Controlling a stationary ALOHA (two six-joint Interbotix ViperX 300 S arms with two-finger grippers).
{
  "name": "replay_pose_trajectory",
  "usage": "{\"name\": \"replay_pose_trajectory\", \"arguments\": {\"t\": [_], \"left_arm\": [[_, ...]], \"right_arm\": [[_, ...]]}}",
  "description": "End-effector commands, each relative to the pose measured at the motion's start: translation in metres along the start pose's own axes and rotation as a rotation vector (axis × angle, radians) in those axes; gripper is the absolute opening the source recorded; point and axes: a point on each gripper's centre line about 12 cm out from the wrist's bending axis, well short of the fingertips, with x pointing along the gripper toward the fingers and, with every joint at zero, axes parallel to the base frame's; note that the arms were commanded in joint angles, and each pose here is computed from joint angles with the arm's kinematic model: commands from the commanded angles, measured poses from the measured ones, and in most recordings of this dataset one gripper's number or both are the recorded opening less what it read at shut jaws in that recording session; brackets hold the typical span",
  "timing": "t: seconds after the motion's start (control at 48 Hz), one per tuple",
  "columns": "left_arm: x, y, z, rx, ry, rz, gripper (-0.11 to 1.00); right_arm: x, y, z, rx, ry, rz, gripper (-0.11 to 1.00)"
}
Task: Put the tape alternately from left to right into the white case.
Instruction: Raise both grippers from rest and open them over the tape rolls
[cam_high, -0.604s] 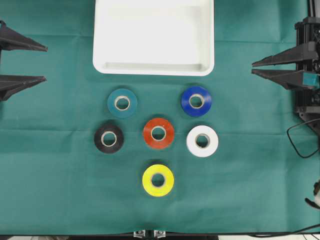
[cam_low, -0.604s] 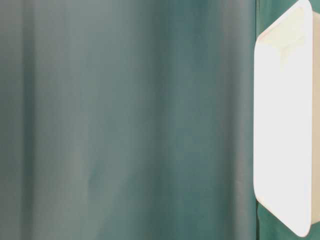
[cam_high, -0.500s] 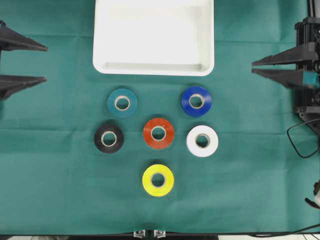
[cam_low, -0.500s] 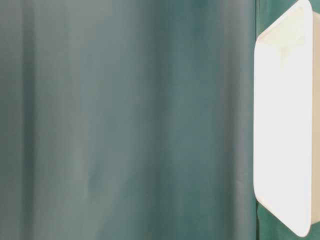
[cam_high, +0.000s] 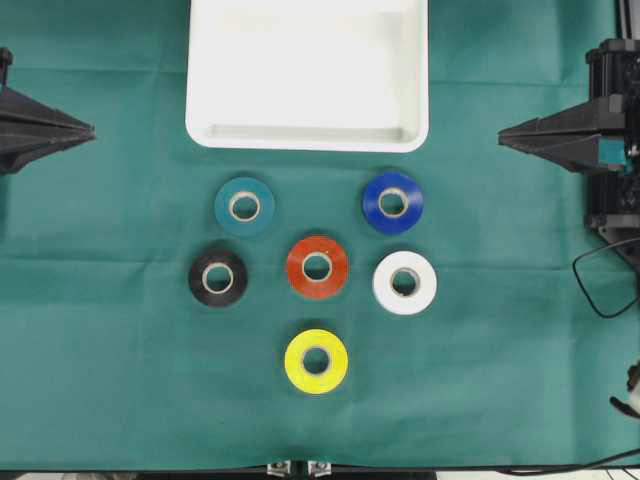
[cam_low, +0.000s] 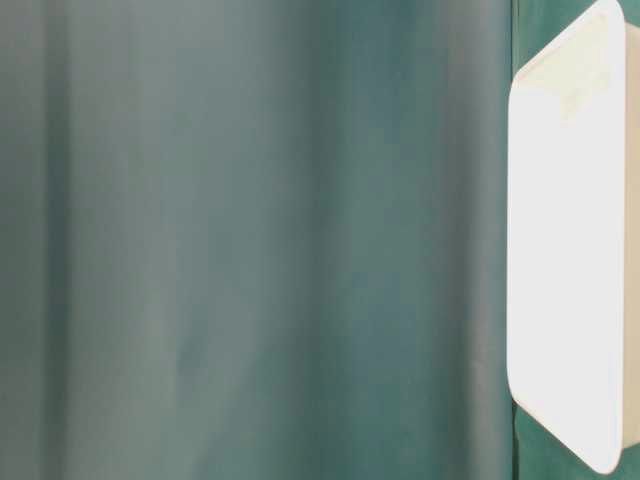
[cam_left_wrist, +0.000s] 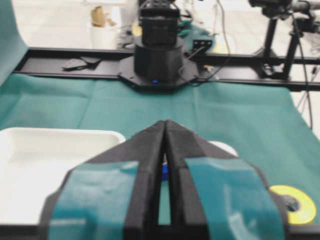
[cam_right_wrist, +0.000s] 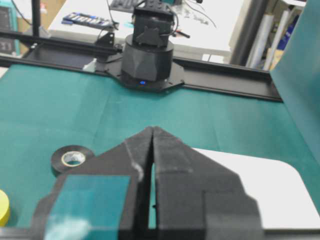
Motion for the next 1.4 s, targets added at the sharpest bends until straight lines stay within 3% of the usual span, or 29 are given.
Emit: {"name": "replay_pose_trajectory", "arguments": {"t": [0.0, 0.125, 0.229, 0.312, 0.417, 0.458, 0.5, 0.542, 0.812, 1.187, 1.375], "left_arm": [[0.003, 0.0, 0.003, -0.004, -0.006, 0.001, -0.09], [0.005, 0.0, -0.002, -0.003, 0.02, 0.001, 0.01], [0.007, 0.0, -0.006, 0.0, 0.04, 0.002, 0.22], [0.008, 0.0, -0.006, 0.0, 0.043, 0.002, 0.44], [0.008, 0.0, -0.007, 0.002, 0.044, 0.002, 0.75], [0.008, 0.0, -0.006, 0.003, 0.043, 0.001, 0.81], [0.008, 0.0, -0.007, 0.002, 0.044, 0.002, 0.81], [0.008, 0.0, -0.007, 0.003, 0.046, 0.001, 0.8], [0.01, 0.0, -0.011, -0.003, 0.106, 0.002, 0.81], [0.036, 0.001, -0.022, -0.015, 0.284, 0.01, 0.8], [0.051, 0.001, -0.033, -0.067, 0.414, 0.022, 0.8]], "right_arm": [[0.002, -0.002, 0.004, 0.003, -0.011, -0.008, -0.02], [0.001, -0.002, 0.002, 0.001, -0.008, -0.008, -0.02], [0.001, -0.002, 0.0, 0.001, -0.003, -0.011, 0.05], [0.001, -0.003, -0.001, 0.001, 0.0, -0.014, 0.21], [0.002, -0.005, -0.002, 0.001, 0.006, -0.023, 0.5], [0.002, -0.006, -0.002, 0.001, 0.009, -0.028, 0.62], [0.003, -0.006, -0.003, 0.002, 0.014, -0.031, 0.75], [0.003, -0.007, -0.004, 0.002, 0.018, -0.032, 0.77], [0.009, -0.007, -0.007, 0.026, 0.058, -0.035, 0.77], [0.035, -0.008, -0.014, 0.112, 0.277, -0.051, 0.77], [0.045, -0.008, -0.018, 0.136, 0.371, -0.061, 0.77]]}}
